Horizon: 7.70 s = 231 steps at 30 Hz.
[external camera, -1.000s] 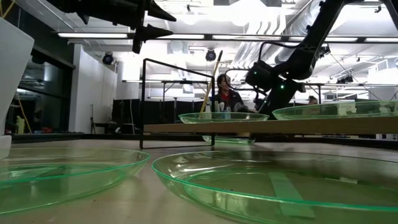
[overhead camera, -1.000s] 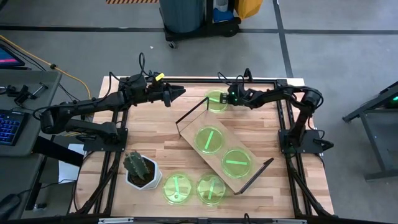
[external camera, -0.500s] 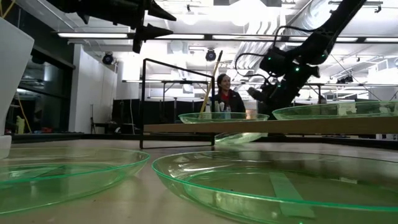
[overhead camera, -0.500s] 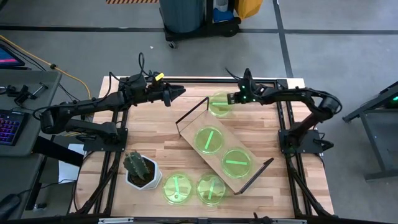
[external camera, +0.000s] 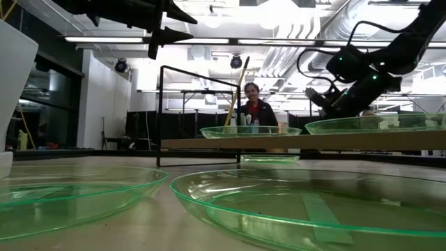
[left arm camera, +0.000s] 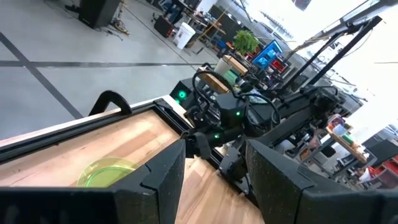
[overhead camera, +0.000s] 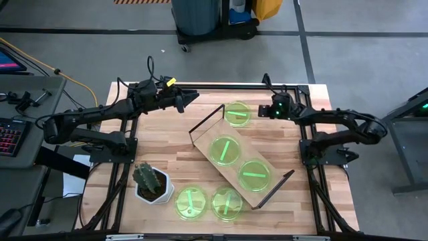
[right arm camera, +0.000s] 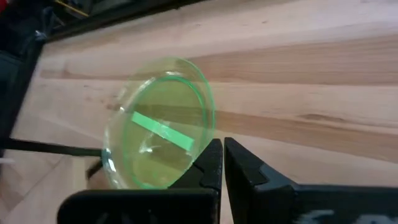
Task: Place and stack plates onto a shelf
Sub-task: Stack the top center transparent green plate on top of the left transparent green plate on the shelf
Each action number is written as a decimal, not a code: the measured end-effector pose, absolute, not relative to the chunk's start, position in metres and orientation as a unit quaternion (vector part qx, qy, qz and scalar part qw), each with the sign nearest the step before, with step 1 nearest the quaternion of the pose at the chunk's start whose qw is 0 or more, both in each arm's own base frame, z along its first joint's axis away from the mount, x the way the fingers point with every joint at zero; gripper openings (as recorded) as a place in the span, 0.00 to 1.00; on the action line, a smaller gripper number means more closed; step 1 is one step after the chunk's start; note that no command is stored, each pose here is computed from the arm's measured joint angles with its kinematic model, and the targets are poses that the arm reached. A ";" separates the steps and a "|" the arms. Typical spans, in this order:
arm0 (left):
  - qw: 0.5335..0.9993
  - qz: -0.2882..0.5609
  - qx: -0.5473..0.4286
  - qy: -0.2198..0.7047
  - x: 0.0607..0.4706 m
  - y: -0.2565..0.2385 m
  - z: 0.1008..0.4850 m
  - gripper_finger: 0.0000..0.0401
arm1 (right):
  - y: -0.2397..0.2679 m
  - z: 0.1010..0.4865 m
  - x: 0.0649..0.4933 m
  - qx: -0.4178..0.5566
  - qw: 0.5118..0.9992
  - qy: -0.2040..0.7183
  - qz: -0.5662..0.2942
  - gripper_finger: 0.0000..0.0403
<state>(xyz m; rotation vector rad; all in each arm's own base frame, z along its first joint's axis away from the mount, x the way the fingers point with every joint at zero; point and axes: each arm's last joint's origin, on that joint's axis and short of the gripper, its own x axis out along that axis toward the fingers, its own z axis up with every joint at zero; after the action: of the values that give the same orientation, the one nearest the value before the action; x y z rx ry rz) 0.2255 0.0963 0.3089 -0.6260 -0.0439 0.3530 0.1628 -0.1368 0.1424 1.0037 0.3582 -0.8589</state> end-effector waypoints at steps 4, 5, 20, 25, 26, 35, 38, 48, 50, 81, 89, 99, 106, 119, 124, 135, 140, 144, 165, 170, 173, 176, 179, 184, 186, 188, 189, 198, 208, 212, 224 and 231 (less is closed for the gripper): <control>0.936 0.173 -0.306 -0.022 0.225 0.096 0.309 0.40 | -0.137 0.145 0.163 0.463 0.779 0.155 -0.392 0.00; 0.936 0.173 -0.306 -0.023 0.225 0.096 0.309 0.40 | -0.137 0.146 0.164 0.463 0.781 0.152 -0.392 0.00; 0.936 0.172 -0.306 -0.026 0.225 0.096 0.310 0.40 | -0.140 0.153 0.168 0.466 0.795 0.113 -0.371 0.00; 0.936 0.172 -0.305 -0.026 0.225 0.096 0.310 0.40 | -0.140 0.153 0.168 0.467 0.796 0.114 -0.367 0.00; 0.936 0.172 -0.305 -0.026 0.225 0.096 0.310 0.40 | -0.140 0.153 0.168 0.468 0.797 0.114 -0.365 0.00; 0.936 0.172 -0.305 -0.026 0.225 0.096 0.310 0.40 | -0.139 0.153 0.169 0.470 0.798 0.115 -0.359 0.00; 0.936 0.172 -0.305 -0.026 0.225 0.096 0.310 0.40 | -0.139 0.153 0.169 0.471 0.798 0.115 -0.358 0.00; 0.938 0.172 -0.300 -0.025 0.225 0.096 0.310 0.40 | -0.141 0.153 0.168 0.496 0.773 0.091 -0.384 0.00; 0.938 0.172 -0.300 -0.025 0.225 0.096 0.310 0.40 | -0.141 0.154 0.168 0.496 0.774 0.090 -0.384 0.02; 0.941 0.169 -0.290 -0.033 0.226 0.096 0.312 0.40 | -0.162 0.106 0.251 0.435 0.728 0.214 -0.485 0.50; 0.941 0.170 -0.291 -0.033 0.226 0.096 0.312 0.40 | -0.161 0.100 0.246 0.421 0.713 0.246 -0.503 0.25; 0.942 0.169 -0.286 -0.034 0.226 0.096 0.312 0.40 | -0.166 0.118 0.226 0.399 0.712 0.280 -0.505 0.01; 0.943 0.166 -0.284 -0.043 0.226 0.096 0.314 0.40 | -0.168 0.156 0.189 0.379 0.738 0.246 -0.501 0.00; 0.942 0.173 -0.283 -0.046 0.225 0.097 0.314 0.40 | -0.131 0.177 0.147 0.431 0.766 0.175 -0.444 0.00; 0.941 0.181 -0.281 -0.049 0.225 0.097 0.314 0.40 | -0.132 0.170 0.147 0.449 0.748 0.178 -0.455 0.01; 0.942 0.181 -0.278 -0.049 0.225 0.097 0.314 0.40 | -0.159 0.146 0.159 0.451 0.741 0.154 -0.473 0.38; 0.942 0.181 -0.278 -0.049 0.225 0.097 0.314 0.40 | -0.169 0.127 0.165 0.457 0.732 0.162 -0.479 0.52; 0.942 0.180 -0.278 -0.049 0.225 0.097 0.314 0.40 | -0.172 0.112 0.172 0.465 0.734 0.170 -0.465 0.56; 0.950 0.180 -0.254 -0.039 0.225 0.097 0.314 0.40 | -0.170 0.097 0.181 0.476 0.741 0.188 -0.434 0.01; 0.950 0.180 -0.254 -0.040 0.225 0.097 0.314 0.40 | -0.173 0.117 0.184 0.499 0.789 0.152 -0.326 0.00; 0.949 0.180 -0.254 -0.040 0.225 0.097 0.314 0.40 | -0.173 0.123 0.182 0.504 0.795 0.144 -0.305 0.00; 0.949 0.180 -0.255 -0.040 0.225 0.097 0.314 0.40 | -0.176 0.130 0.181 0.507 0.805 0.125 -0.284 0.00; 0.949 0.180 -0.255 -0.040 0.225 0.097 0.314 0.40 | -0.178 0.139 0.177 0.504 0.810 0.104 -0.281 0.00; 0.949 0.180 -0.254 -0.040 0.225 0.097 0.314 0.40 | -0.181 0.160 0.169 0.485 0.828 0.063 -0.274 0.00; 0.949 0.180 -0.254 -0.040 0.225 0.097 0.314 0.40 | -0.180 0.170 0.166 0.472 0.842 0.051 -0.257 0.00; 0.949 0.180 -0.254 -0.040 0.225 0.097 0.314 0.40 | -0.175 0.179 0.165 0.465 0.853 0.046 -0.231 0.00; 0.949 0.180 -0.254 -0.040 0.225 0.097 0.314 0.40 | -0.172 0.183 0.165 0.461 0.859 0.046 -0.218 0.00; 0.949 0.181 -0.254 -0.041 0.225 0.097 0.314 0.40 | -0.125 0.200 0.168 0.429 0.879 0.126 -0.163 0.00; 0.949 0.182 -0.254 -0.042 0.225 0.097 0.314 0.40 | -0.076 0.203 0.187 0.444 0.871 0.172 -0.117 0.00; 0.949 0.182 -0.254 -0.042 0.225 0.097 0.314 0.40 | -0.054 0.199 0.200 0.453 0.865 0.179 -0.120 0.00; 0.949 0.181 -0.253 -0.044 0.225 0.097 0.314 0.40 | -0.023 0.217 0.247 0.412 0.864 0.244 -0.158 0.00; 0.949 0.181 -0.253 -0.044 0.225 0.097 0.314 0.40 | -0.026 0.229 0.277 0.333 0.863 0.335 -0.180 0.00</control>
<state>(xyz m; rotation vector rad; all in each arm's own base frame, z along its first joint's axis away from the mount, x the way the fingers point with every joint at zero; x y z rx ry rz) 0.2253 0.0973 0.3144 -0.5147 -0.0895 0.3690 0.2767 -0.0261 0.2293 0.6976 0.7032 -0.3768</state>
